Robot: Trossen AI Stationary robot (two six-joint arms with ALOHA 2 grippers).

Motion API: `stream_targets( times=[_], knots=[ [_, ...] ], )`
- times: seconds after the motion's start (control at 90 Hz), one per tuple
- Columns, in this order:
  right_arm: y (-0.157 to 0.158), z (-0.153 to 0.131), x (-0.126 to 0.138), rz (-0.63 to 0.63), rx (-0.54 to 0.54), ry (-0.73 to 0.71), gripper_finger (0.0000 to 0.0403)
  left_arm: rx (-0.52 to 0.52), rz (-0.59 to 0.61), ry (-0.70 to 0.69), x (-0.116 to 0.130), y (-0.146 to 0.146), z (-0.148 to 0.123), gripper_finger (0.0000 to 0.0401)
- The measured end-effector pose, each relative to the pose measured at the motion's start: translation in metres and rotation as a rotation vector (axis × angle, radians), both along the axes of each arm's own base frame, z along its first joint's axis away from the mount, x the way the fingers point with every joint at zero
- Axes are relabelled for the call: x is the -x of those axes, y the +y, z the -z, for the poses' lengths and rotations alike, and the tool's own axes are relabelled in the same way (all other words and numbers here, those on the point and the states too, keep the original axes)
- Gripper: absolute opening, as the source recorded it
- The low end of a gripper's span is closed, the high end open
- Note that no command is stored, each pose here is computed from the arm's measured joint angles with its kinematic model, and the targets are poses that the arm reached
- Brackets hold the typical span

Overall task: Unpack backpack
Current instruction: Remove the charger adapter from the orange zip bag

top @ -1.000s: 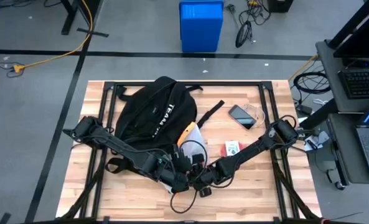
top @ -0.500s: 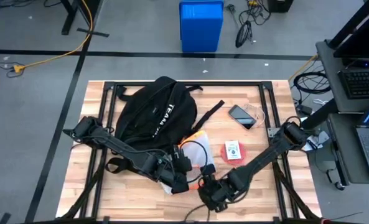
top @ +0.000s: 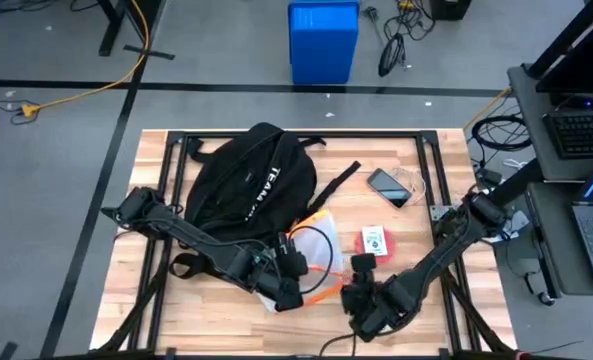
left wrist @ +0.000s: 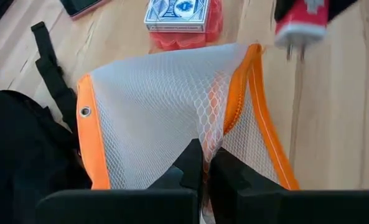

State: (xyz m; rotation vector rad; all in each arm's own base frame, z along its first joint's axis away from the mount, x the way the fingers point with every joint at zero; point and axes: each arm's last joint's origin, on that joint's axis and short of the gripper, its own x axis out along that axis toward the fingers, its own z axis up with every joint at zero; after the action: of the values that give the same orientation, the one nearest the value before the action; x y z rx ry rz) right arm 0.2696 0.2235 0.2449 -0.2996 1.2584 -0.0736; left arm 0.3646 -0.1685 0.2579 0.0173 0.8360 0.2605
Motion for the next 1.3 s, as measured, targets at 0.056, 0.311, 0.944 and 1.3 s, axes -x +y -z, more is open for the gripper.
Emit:
stream_targets(
  times=[0.056,0.311,0.944,1.3],
  knots=[
    [0.000,-0.003,0.007,0.024,0.038,-0.008,0.0129,0.000,0.001,0.000,0.000,0.000,0.000,0.0000],
    [-0.008,-0.034,0.056,0.155,0.187,-0.127,0.0129,0.000,0.002,0.000,0.000,-0.001,0.000,0.0000],
    [-0.100,0.046,0.185,0.423,-0.224,-0.511,0.0130,0.000,0.003,0.000,0.000,-0.001,0.000,0.0000],
    [-0.100,0.060,0.189,0.474,-0.409,-0.371,0.0130,0.000,0.002,0.000,0.000,-0.001,0.000,0.0000]
  ],
)
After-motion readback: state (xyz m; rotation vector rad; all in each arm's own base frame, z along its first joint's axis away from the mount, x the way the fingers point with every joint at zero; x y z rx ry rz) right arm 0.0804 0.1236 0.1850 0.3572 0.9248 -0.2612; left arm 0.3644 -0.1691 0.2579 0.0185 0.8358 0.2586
